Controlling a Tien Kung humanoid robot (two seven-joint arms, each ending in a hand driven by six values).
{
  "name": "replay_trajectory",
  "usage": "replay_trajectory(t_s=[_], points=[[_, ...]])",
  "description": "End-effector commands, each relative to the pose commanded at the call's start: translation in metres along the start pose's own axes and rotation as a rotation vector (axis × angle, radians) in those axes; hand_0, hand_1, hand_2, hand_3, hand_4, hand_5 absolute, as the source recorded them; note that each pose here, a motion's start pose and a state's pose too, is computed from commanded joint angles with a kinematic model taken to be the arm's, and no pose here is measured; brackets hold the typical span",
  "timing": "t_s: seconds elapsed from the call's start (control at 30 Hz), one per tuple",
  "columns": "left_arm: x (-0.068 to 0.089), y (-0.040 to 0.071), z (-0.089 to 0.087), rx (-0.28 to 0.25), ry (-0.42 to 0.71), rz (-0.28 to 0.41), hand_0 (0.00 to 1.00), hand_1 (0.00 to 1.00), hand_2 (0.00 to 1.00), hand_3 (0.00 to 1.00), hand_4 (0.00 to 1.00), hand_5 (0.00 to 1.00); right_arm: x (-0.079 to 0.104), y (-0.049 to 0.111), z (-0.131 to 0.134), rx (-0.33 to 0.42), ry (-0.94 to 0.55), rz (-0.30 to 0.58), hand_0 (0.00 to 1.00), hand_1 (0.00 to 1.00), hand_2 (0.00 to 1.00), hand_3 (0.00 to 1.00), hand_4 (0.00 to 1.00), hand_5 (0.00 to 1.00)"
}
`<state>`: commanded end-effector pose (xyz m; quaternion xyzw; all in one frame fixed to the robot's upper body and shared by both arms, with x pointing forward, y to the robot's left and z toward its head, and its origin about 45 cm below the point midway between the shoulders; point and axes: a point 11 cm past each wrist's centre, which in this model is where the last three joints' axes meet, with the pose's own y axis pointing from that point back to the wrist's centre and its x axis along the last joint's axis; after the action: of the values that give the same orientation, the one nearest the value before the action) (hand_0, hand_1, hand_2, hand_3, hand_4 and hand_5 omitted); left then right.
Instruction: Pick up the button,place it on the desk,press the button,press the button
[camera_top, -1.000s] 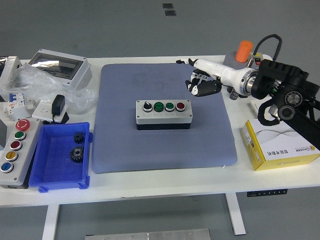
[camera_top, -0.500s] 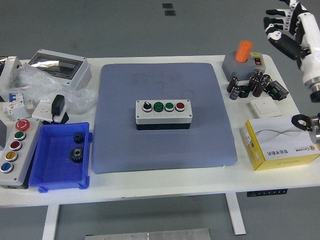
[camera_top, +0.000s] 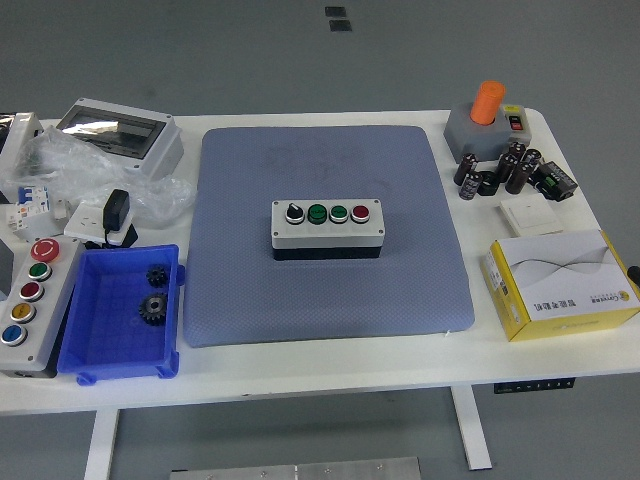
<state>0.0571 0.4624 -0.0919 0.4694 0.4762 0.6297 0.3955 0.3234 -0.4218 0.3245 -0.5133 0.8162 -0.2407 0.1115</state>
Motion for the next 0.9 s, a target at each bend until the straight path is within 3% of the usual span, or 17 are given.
replay_trajectory(t_s=[0.23, 0.5, 0.7, 0.77, 0.8, 0.9], points=[[0.0, 0.001, 0.007, -0.014, -0.004, 0.001, 0.606, 0.528, 0.485, 0.556, 0.338, 0.002, 0.006, 0.004, 0.001, 0.003, -0.003, 0.013, 0.641, 0.649, 0.672, 0.685, 0.72, 0.409], [0.0, 0.002, 0.012, -0.022, -0.006, 0.006, 0.606, 0.527, 0.485, 0.556, 0.333, 0.002, -0.009, 0.005, 0.004, -0.055, 0.107, -0.084, 0.643, 0.65, 0.676, 0.685, 0.723, 0.416], [0.003, 0.0, 0.002, -0.003, 0.012, 0.018, 0.611, 0.529, 0.496, 0.561, 0.335, 0.002, -0.015, 0.005, 0.011, -0.095, 0.185, -0.134, 0.676, 0.674, 0.704, 0.698, 0.728, 0.432], [0.004, 0.0, -0.004, 0.005, 0.022, 0.023, 0.611, 0.529, 0.496, 0.561, 0.335, 0.002, -0.019, 0.006, 0.014, -0.123, 0.221, -0.176, 0.676, 0.674, 0.704, 0.698, 0.728, 0.432], [0.004, 0.0, -0.007, 0.01, 0.026, 0.024, 0.62, 0.544, 0.516, 0.573, 0.405, 0.002, -0.022, 0.006, 0.017, -0.141, 0.24, -0.204, 0.722, 0.704, 0.74, 0.713, 0.729, 0.443], [0.005, -0.001, -0.013, 0.022, 0.032, 0.026, 0.62, 0.544, 0.516, 0.573, 0.405, 0.002, -0.033, 0.01, 0.027, -0.201, 0.296, -0.287, 0.722, 0.704, 0.74, 0.713, 0.729, 0.443]])
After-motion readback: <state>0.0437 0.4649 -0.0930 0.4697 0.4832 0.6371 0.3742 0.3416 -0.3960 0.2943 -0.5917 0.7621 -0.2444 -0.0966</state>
